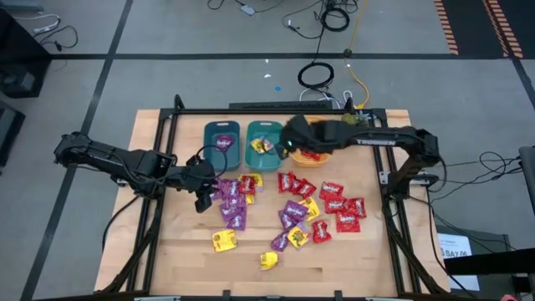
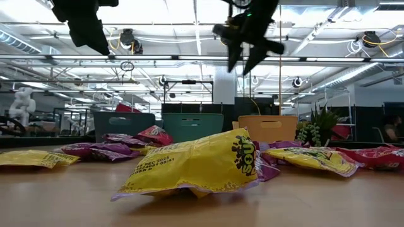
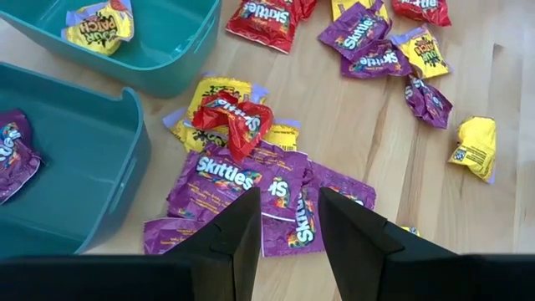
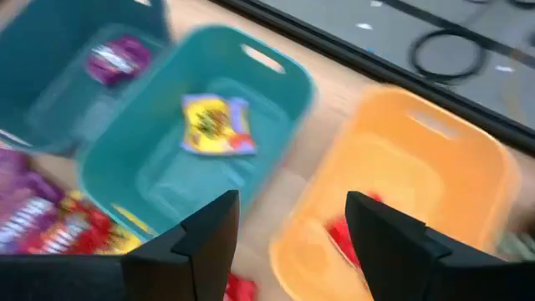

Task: Sort candy
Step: Put the red candy into the yellow bin

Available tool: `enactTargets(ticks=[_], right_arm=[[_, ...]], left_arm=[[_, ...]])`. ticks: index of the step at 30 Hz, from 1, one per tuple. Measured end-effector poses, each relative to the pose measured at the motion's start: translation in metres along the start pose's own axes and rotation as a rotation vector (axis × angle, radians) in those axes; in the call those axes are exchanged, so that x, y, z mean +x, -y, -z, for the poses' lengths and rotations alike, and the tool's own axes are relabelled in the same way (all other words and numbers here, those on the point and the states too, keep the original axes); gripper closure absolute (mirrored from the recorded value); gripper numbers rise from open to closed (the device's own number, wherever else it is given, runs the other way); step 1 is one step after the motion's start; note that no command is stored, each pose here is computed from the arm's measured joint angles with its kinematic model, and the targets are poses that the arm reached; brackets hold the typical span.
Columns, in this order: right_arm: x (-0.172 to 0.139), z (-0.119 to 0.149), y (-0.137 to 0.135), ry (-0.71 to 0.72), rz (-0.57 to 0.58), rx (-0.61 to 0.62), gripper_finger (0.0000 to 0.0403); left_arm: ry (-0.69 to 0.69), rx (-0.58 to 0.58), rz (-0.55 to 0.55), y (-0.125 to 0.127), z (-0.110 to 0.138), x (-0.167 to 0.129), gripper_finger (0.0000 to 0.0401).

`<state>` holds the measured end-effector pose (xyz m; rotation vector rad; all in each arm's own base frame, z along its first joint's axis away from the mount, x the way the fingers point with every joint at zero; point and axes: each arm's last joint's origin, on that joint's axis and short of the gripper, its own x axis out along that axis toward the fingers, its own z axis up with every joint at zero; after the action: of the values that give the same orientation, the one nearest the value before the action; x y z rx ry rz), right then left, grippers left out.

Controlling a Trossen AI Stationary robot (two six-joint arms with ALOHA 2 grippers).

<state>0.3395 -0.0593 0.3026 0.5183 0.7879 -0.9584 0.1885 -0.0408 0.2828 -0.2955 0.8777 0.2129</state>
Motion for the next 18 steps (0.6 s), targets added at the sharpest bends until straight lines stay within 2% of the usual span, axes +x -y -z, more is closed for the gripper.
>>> enactTargets(ticks=[4, 9, 13, 18], right_arm=[[-0.018, 0.03, 0.01, -0.012, 0.056, 0.046, 0.0192], [-0.026, 0.078, 0.033, -0.052, 0.072, 0.176, 0.0193], [-0.032, 0.113, 0.056, -0.108, 0.04, 0.31, 0.0193], [-0.035, 0.145, 0.073, -0.154, -0.018, 0.34, 0.0193]], left_arm=[[0.0, 0.0, -0.001, 0.0, 0.0, 0.0, 0.0271], [0.001, 0.0, -0.001, 0.0, 0.0, 0.0, 0.0271], [0.001, 0.0, -0.001, 0.0, 0.0, 0.0, 0.0271], [0.001, 0.0, -0.001, 0.0, 0.0, 0.0, 0.0271]])
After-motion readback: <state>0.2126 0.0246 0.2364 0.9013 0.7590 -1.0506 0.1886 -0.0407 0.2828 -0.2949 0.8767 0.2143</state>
